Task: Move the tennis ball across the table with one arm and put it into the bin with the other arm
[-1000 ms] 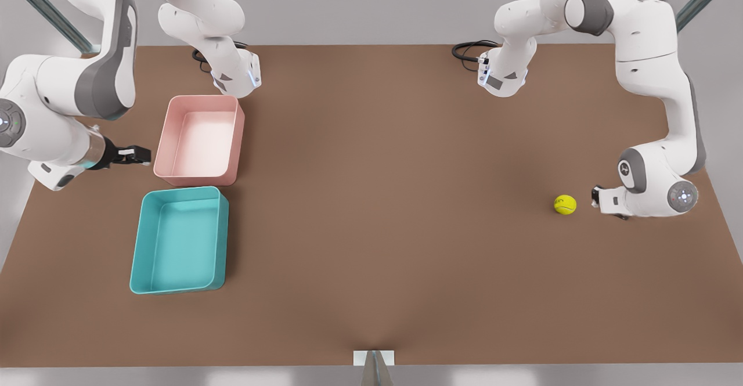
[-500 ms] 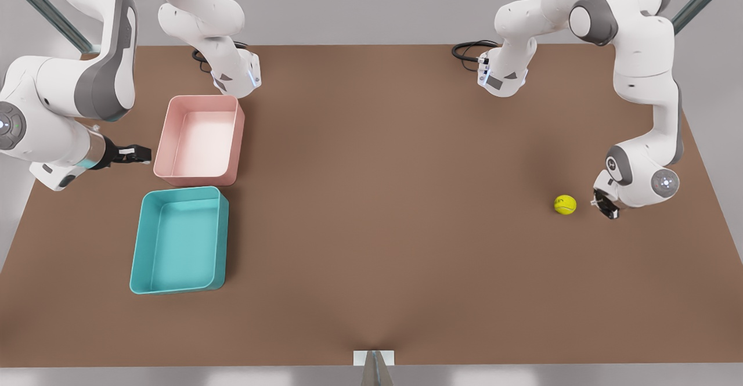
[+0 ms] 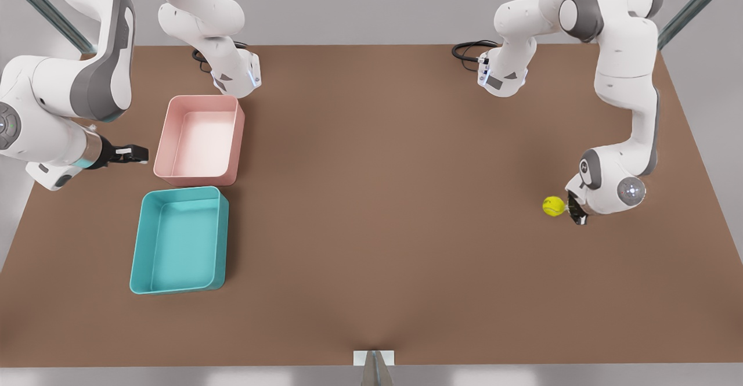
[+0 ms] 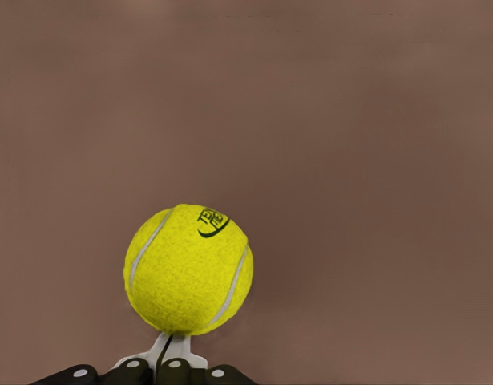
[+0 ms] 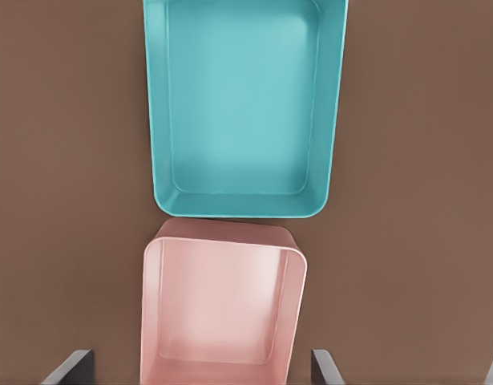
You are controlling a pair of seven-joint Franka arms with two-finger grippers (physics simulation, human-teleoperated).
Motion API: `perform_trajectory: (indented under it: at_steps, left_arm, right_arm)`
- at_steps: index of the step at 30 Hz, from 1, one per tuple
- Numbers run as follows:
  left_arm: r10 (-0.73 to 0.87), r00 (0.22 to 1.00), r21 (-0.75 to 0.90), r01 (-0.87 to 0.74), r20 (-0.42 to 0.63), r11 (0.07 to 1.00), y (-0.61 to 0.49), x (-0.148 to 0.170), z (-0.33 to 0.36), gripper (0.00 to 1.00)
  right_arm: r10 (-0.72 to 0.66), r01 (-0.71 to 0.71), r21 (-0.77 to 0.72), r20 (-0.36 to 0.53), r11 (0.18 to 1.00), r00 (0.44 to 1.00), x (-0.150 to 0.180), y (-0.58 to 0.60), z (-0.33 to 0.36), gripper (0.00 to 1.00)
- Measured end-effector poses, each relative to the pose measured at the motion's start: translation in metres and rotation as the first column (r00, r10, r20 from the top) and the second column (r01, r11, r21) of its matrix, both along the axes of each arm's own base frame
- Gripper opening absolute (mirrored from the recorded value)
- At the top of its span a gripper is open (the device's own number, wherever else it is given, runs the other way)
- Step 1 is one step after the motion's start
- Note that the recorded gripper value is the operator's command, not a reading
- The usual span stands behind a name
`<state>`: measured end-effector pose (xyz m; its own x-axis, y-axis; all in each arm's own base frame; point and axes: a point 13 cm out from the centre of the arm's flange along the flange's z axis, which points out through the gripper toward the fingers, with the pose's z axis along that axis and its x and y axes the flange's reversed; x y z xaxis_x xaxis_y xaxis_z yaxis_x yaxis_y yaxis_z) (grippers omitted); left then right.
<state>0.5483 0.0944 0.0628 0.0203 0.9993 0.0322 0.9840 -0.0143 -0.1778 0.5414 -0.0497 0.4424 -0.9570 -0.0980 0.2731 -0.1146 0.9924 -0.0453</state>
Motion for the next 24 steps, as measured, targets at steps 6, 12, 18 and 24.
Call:
perform_trajectory:
  at_steps: [6,12,18,24]
  left_arm:
    - [0.309,0.95,-0.148,-0.299,0.046,0.943,-0.182,0.053,0.051,0.7]
    - [0.759,0.647,-0.091,-0.754,0.07,0.651,-0.075,0.078,0.224,1.0]
    - [0.899,0.438,0.068,-0.897,-0.002,0.437,-0.059,0.05,0.29,1.0]
    - [0.953,0.301,0.272,-0.916,-0.022,0.295,-0.071,0.016,0.279,1.0]
  right_arm:
    - [0.002,-0.002,0.001,-0.003,1.0,1.0,0.0,0.001,-0.002,1.0]
    - [0.019,-0.019,0.0,-0.028,1.0,0.999,0.004,0.011,-0.014,1.0]
    - [0.187,-0.185,0.041,-0.082,0.982,0.979,0.038,0.143,-0.119,1.0]
    - [0.174,-0.174,0.026,-0.02,0.984,0.984,0.067,0.19,-0.185,1.0]
